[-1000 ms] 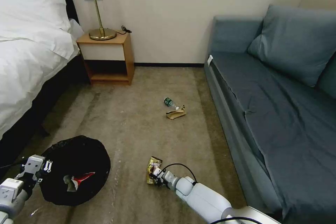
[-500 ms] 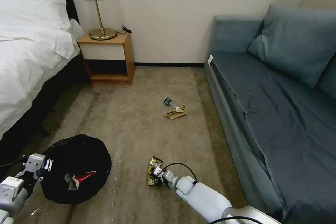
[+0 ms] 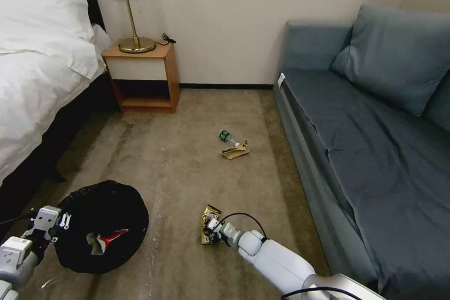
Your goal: Pick up the trash bin, then pick up the garbage on the floor and place it into the trash bin.
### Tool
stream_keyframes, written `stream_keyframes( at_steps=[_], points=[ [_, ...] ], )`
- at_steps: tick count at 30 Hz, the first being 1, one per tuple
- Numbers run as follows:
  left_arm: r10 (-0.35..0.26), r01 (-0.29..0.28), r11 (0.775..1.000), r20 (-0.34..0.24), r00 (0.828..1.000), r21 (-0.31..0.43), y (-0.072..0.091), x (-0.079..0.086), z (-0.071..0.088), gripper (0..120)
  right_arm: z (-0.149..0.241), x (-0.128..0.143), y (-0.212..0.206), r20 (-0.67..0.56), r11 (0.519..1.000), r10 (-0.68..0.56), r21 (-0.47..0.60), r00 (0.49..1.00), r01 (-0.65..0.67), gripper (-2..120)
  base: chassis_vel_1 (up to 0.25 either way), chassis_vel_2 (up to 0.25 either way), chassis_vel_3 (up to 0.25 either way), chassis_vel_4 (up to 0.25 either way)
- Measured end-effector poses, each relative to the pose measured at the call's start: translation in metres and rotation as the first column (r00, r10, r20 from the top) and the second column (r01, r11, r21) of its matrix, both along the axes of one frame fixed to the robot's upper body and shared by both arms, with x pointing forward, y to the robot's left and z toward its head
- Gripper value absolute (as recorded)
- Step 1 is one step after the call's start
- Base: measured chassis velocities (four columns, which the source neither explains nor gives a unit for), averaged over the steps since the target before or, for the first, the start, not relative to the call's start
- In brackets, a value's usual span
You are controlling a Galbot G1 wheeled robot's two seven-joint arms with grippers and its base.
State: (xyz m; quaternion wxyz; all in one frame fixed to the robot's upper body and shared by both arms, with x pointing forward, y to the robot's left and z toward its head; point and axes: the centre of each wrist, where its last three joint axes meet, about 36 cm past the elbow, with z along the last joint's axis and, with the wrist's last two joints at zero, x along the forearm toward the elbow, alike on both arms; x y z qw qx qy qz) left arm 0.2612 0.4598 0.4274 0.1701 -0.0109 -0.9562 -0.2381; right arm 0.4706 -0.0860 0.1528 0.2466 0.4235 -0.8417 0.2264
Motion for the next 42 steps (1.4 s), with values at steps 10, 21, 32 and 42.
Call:
stream_keyframes(
  at_steps=[10, 21, 32, 42],
  points=[
    [-0.007, 0.007, 1.0, 0.006, 1.0, -0.007, -0.006, 0.013, -0.002, 4, 0.045, 0.014, 0.0, 0.11, 0.998, 0.029, 0.051, 0.993, -0.035, 0, 0.0, 0.0, 0.0, 0.0],
    [-0.032, 0.033, 0.999, 0.024, 0.999, -0.011, -0.019, 0.046, -0.006, 4, 0.158, 0.01, 0.034, 0.193, 0.964, 0.094, 0.227, 0.977, -0.138, 0, 0.0, 0.0, 0.0, 0.0],
    [-0.037, 0.039, 0.998, 0.032, 0.999, -0.045, -0.03, 0.066, -0.018, 4, 0.22, -0.014, 0.094, 0.18, 0.896, 0.194, 0.367, 0.964, -0.249, 0, 0.0, 0.0, 0.0, 0.0],
    [-0.035, 0.037, 0.997, 0.033, 0.999, -0.068, -0.031, 0.072, -0.022, 4, 0.214, -0.023, 0.137, 0.196, 0.873, 0.224, 0.395, 0.955, -0.286, 0, 0.0, 0.0, 0.0, 0.0]
  ],
)
